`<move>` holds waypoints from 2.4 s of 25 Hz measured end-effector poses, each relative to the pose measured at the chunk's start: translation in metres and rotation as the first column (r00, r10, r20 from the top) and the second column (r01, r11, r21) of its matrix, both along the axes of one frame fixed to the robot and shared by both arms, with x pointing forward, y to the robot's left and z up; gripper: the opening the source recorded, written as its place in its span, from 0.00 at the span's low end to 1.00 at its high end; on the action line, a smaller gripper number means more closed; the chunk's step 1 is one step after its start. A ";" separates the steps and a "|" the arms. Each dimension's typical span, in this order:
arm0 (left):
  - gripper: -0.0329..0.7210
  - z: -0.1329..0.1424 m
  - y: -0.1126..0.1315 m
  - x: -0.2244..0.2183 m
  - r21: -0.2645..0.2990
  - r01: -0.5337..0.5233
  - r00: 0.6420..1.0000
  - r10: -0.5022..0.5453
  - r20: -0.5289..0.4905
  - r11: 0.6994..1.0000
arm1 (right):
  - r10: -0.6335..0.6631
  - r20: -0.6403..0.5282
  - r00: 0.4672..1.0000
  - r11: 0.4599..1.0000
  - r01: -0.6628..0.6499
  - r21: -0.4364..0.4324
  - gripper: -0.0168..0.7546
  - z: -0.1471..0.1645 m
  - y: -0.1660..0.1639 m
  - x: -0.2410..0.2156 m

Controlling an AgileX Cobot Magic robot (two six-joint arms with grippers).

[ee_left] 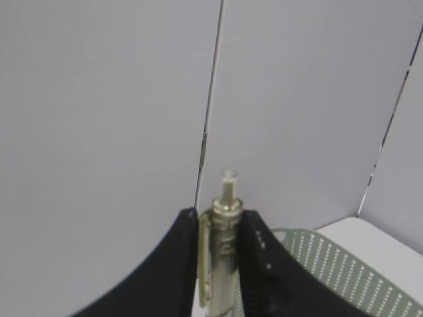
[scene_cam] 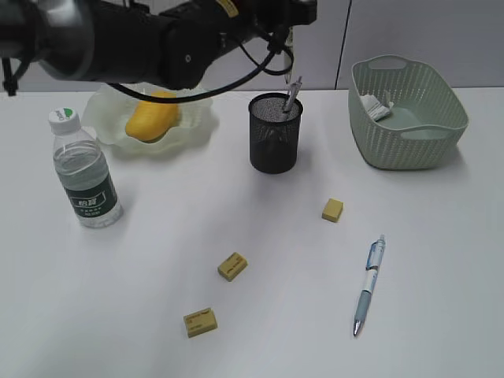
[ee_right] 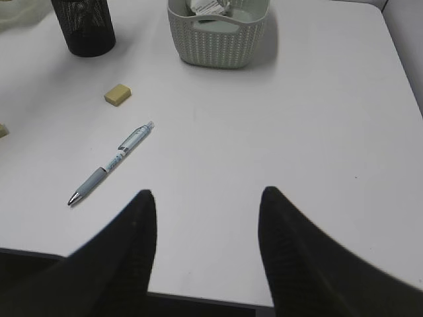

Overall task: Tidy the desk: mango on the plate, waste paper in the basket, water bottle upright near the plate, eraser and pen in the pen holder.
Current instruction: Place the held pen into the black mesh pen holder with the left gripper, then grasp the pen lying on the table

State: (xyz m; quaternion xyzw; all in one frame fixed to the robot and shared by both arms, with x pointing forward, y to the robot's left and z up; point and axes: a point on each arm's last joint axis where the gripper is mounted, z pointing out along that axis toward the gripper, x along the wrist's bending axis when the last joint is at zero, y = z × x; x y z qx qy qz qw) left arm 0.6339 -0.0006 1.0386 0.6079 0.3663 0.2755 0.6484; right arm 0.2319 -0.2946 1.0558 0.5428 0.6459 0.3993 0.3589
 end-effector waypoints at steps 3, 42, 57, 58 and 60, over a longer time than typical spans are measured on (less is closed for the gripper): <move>0.24 -0.015 -0.002 0.003 0.013 -0.001 1.000 0.001 -0.016 1.000 | 0.000 0.000 1.000 1.000 0.000 0.000 0.55 0.000 0.000 0.000; 0.81 -0.038 0.015 0.006 0.212 0.022 0.961 0.038 -0.276 0.977 | 0.000 -0.001 1.000 1.000 0.000 0.000 0.55 0.000 0.000 0.000; 0.76 0.082 0.069 -0.074 0.326 0.134 0.847 0.063 -0.528 0.936 | 0.000 -0.001 1.000 1.000 0.000 0.000 0.55 0.000 0.000 0.000; 0.76 0.088 0.075 -0.076 0.322 0.127 0.846 0.066 -0.529 0.938 | 0.000 -0.001 1.000 1.000 0.000 0.000 0.55 0.000 0.000 0.000; 0.76 0.102 0.089 -0.079 0.312 0.098 0.853 0.082 -0.516 0.945 | 0.000 -0.001 1.000 1.000 0.000 0.000 0.55 0.000 0.000 0.000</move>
